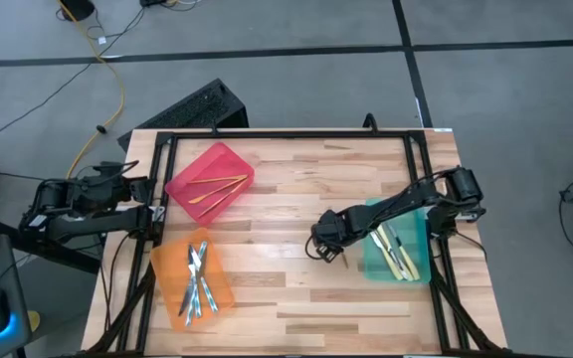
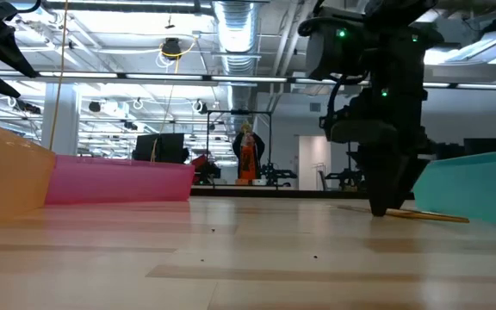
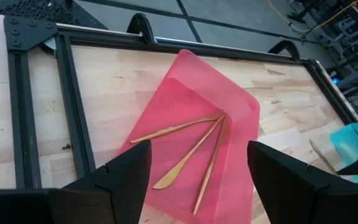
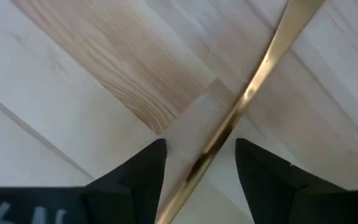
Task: Sort silverware by color (type)
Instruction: Put the gold knife into the red bin
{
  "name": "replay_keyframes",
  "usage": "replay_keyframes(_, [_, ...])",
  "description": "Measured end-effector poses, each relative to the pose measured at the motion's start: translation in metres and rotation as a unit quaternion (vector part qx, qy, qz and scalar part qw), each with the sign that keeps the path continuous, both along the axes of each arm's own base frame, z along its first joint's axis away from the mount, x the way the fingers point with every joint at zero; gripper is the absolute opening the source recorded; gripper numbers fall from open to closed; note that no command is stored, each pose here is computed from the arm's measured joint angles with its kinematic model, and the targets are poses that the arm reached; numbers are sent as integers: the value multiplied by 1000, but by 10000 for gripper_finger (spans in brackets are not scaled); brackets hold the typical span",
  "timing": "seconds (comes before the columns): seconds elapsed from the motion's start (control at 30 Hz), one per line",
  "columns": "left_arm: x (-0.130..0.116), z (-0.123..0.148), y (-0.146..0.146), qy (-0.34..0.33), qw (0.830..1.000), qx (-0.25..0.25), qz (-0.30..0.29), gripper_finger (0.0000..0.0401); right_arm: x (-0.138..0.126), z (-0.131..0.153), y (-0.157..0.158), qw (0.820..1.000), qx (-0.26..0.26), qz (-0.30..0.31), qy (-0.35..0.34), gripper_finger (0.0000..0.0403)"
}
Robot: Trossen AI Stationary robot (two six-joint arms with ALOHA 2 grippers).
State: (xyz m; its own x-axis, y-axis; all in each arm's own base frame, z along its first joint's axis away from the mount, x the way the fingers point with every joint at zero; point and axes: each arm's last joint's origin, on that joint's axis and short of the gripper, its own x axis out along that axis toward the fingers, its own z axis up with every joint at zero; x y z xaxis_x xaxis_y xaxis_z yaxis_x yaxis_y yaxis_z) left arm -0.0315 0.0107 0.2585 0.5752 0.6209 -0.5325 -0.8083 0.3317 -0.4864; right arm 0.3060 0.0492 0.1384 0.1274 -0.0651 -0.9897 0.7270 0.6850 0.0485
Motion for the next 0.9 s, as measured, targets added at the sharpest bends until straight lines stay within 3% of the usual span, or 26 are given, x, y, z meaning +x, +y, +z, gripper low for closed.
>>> replay_keyframes(0.1, [0,0,0,0,1000,0,0,247,0,0,0,1000,-3,-13,-1,176])
replay_keyframes(0.37, [0,0,0,0,1000,0,0,247,-1,0,3,1000,-10,-11,4,17])
replay_keyframes(0.57, [0,0,0,0,1000,0,0,247,-1,-1,8,1000,-15,-3,-6,16])
replay_keyframes(0.9, [0,0,0,0,1000,0,0,247,19,14,26,994,-15,28,-107,4])
